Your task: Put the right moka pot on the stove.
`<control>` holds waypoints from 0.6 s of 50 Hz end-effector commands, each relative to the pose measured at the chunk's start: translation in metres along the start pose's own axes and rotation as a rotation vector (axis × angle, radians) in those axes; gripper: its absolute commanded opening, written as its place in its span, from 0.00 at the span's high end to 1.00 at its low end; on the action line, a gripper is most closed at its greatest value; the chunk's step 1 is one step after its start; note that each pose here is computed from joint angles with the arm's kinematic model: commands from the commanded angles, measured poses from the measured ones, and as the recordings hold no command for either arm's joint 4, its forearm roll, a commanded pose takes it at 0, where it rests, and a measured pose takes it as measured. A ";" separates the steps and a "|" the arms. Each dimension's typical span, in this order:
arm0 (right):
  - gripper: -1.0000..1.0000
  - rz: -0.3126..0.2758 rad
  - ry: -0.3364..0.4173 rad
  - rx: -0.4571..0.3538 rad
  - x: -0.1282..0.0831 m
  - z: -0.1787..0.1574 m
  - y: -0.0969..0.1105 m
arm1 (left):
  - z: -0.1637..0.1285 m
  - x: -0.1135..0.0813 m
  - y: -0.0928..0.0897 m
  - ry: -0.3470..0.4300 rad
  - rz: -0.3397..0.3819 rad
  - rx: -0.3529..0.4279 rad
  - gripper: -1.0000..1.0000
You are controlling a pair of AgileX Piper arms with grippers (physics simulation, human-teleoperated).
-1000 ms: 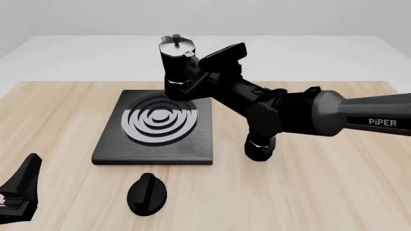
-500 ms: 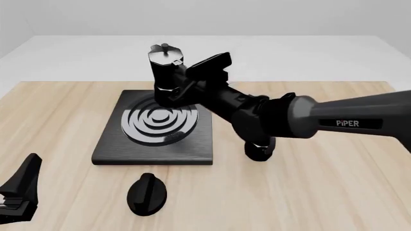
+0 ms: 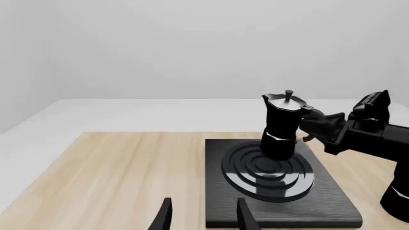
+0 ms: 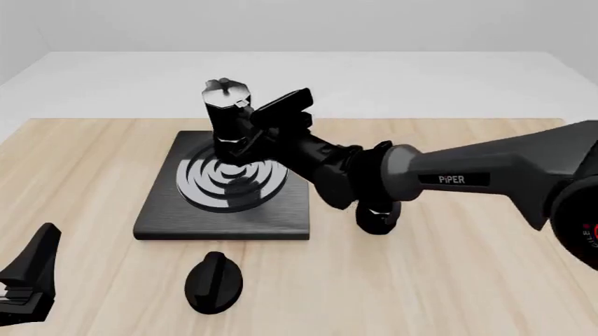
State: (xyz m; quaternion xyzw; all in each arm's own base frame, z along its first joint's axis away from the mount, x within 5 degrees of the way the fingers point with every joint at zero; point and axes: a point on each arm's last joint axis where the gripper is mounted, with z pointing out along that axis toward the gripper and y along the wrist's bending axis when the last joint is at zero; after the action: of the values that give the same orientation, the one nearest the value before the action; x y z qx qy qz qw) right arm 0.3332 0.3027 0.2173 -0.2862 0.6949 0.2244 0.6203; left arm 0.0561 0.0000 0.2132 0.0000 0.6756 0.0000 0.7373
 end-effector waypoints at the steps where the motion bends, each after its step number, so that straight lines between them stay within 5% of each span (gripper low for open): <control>1: 1.00 -0.006 -0.029 -0.002 -0.002 0.017 0.002 | 0.000 0.000 0.000 0.000 0.000 0.000 0.00; 30: 1.00 0.013 0.024 0.004 0.030 0.030 -0.001 | 0.000 0.000 0.000 0.000 0.000 0.000 0.00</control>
State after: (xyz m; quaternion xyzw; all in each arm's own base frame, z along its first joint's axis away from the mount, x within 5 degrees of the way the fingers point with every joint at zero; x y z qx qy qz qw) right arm 0.3505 0.3173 0.1779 -0.2874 0.7121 0.2196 0.6017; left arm 0.0561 0.0000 0.2132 0.0000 0.6756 0.0000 0.7373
